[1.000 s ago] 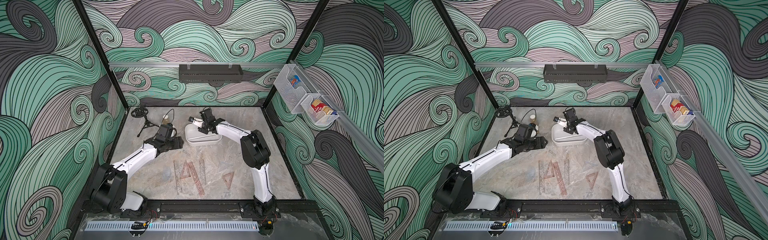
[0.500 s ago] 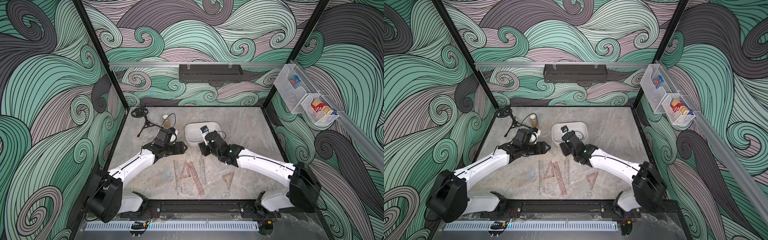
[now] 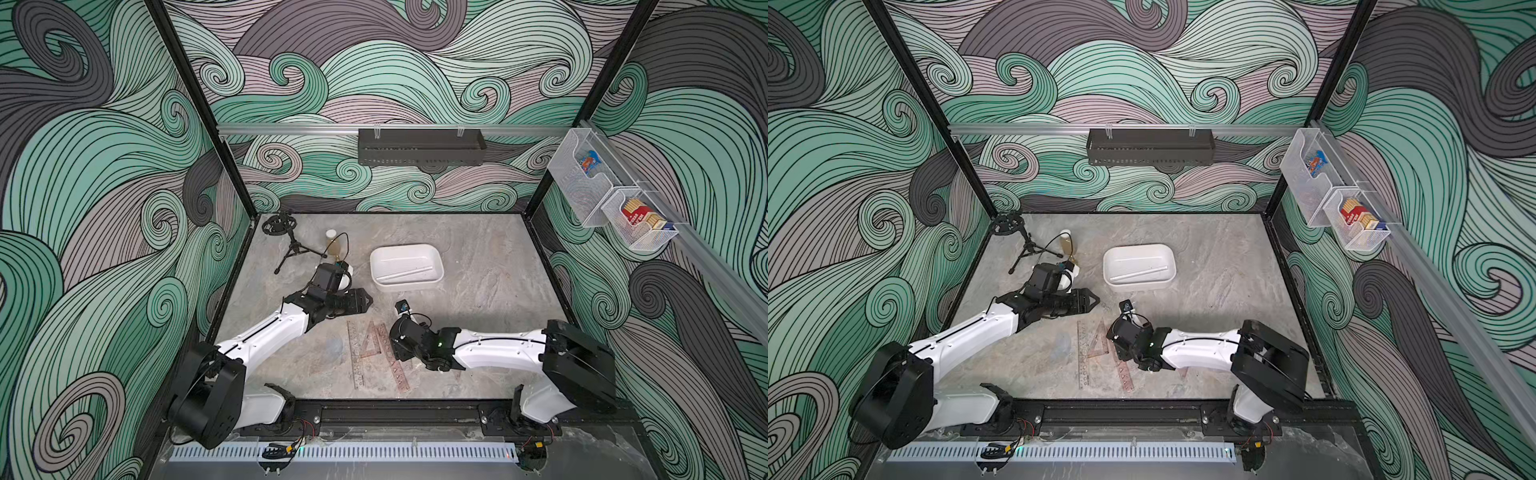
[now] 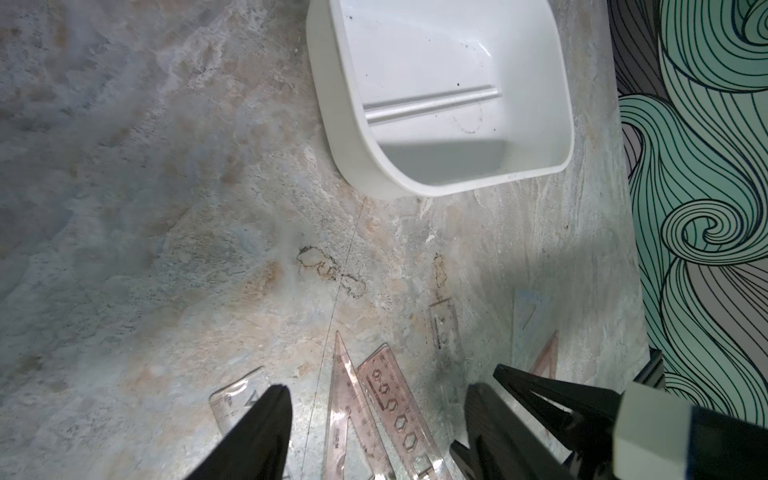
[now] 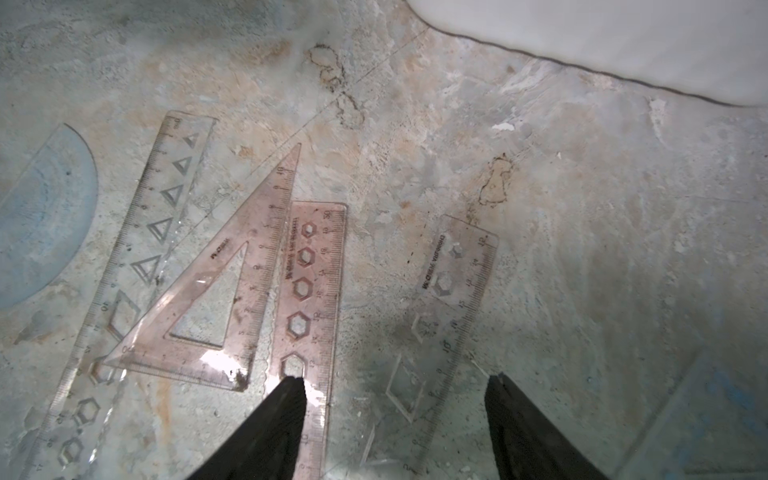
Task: Put the scattered rulers into the storage box
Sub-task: Pick up the ruler from the center of the board, then place the ruler in the storage box, then pick up the ruler from the center of the board.
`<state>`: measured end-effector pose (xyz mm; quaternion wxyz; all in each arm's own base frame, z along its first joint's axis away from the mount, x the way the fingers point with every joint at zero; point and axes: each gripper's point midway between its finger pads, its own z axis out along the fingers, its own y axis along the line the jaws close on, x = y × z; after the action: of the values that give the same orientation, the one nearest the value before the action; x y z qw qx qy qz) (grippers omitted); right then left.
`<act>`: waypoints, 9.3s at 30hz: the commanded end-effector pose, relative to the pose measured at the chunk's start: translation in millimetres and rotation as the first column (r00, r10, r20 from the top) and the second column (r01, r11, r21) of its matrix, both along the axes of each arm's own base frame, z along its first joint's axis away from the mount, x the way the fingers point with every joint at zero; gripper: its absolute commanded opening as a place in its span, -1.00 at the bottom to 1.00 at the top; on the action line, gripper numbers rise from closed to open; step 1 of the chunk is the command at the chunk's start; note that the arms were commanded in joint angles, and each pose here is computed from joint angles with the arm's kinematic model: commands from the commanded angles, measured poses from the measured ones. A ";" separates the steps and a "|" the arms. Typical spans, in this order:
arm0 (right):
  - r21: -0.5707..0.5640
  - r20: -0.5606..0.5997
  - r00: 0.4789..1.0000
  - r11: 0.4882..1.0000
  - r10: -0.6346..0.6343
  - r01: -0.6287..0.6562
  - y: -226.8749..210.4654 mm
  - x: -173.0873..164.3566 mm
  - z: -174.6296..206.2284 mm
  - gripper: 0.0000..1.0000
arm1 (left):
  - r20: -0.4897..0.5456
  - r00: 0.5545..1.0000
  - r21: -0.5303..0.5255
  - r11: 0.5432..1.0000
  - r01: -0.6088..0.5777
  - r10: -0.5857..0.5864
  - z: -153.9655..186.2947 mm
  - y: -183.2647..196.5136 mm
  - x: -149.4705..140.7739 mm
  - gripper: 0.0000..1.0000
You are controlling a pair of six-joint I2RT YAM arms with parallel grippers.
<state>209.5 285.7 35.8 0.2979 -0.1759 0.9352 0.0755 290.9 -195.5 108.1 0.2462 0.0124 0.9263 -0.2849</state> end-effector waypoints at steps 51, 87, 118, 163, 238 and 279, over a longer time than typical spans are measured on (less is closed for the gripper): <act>0.522 0.020 0.996 0.849 0.086 -0.084 -35.3 34.4 22.3 -1.00 | -0.160 0.944 -0.253 0.937 0.242 -0.287 -39.8 -118.3 -52.4 -0.12; 0.435 -0.174 0.980 0.900 0.095 -0.010 -52.6 17.1 -49.6 -1.00 | -0.262 0.920 -0.188 0.951 0.246 -0.290 -88.5 -129.5 -61.0 -0.11; 0.503 -0.326 0.942 0.858 0.076 0.105 -67.9 -8.3 -71.4 -1.00 | -0.302 0.913 -0.149 0.960 0.238 -0.273 -116.1 -135.2 -57.9 -0.59; 0.877 0.170 0.938 0.389 0.302 -0.284 -51.3 37.1 155.1 -1.00 | 0.126 0.707 -0.290 0.655 0.697 -0.696 59.3 -141.9 -76.9 -0.95; 0.780 0.087 0.897 0.590 -0.432 0.208 -66.3 268.7 109.8 -0.13 | 0.176 0.984 0.128 0.992 -0.009 -0.014 41.4 -2.7 64.9 0.54; -0.127 0.202 0.941 0.960 0.270 -0.248 21.8 -19.4 -12.6 0.48 | 0.036 0.992 0.084 0.989 -0.122 0.119 -10.2 20.7 -1.5 0.61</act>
<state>184.3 316.1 24.8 0.3663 -0.3310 0.8664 0.0751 291.6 -178.1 101.9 0.2839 -0.0250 0.9286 -0.2375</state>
